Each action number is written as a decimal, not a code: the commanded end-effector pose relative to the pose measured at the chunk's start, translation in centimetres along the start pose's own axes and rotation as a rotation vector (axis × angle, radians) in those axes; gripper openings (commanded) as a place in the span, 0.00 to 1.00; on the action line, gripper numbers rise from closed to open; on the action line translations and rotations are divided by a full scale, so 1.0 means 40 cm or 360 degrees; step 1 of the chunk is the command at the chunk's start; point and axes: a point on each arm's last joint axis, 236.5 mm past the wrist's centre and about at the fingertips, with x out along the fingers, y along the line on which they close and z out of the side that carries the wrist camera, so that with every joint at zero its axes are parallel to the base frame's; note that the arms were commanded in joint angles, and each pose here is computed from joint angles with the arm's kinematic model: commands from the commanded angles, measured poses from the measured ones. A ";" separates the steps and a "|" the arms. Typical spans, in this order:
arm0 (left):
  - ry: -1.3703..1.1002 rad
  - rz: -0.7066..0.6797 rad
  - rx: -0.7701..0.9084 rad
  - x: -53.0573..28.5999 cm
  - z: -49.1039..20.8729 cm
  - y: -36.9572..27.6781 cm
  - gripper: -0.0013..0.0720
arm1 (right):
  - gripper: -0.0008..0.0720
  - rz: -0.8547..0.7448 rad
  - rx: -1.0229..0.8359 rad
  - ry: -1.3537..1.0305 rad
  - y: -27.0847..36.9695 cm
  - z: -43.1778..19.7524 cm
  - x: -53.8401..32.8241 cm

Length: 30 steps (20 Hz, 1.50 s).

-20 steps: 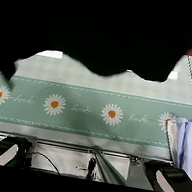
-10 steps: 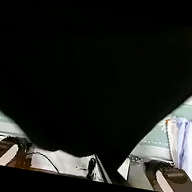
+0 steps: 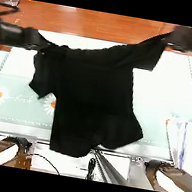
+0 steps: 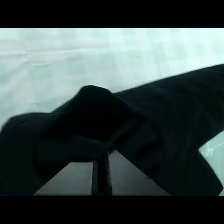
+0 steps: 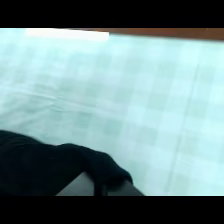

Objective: Fold the shirts.

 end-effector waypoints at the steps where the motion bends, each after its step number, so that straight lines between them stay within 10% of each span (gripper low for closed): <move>1: 0.0104 0.0046 -0.0128 0.186 -0.020 0.103 0.05 | 0.04 0.0116 0.0261 0.0116 -0.051 -0.033 0.233; 6: 0.0278 0.0082 -0.0255 0.325 -0.085 0.189 0.06 | 0.05 0.0169 0.0526 0.0185 -0.104 -0.071 0.377; 7: 0.0283 0.0088 -0.0260 0.330 -0.088 0.196 0.24 | 0.31 0.0195 0.0568 0.0189 -0.109 -0.070 0.379; 8: 0.0269 0.0101 -0.0263 0.326 -0.081 0.207 0.81 | 0.90 0.0220 0.0583 0.0197 -0.120 -0.067 0.368; 9: 0.0262 0.0141 -0.0246 0.310 -0.068 0.231 0.98 | 0.86 0.0243 0.0563 0.0229 -0.135 -0.066 0.343; 17: 0.0254 0.0462 -0.0566 0.151 -0.046 0.553 0.98 | 0.86 -0.0385 0.0602 0.0664 -0.493 -0.360 -0.042; 23: 0.0381 -0.0212 -0.0863 0.359 -0.079 0.406 0.98 | 0.86 -0.0149 0.0857 0.0697 -0.353 -0.647 0.010; 30: 0.0543 -0.0306 -0.0704 0.496 -0.125 0.292 0.98 | 0.86 -0.0022 0.0839 0.1101 -0.214 -0.869 -0.003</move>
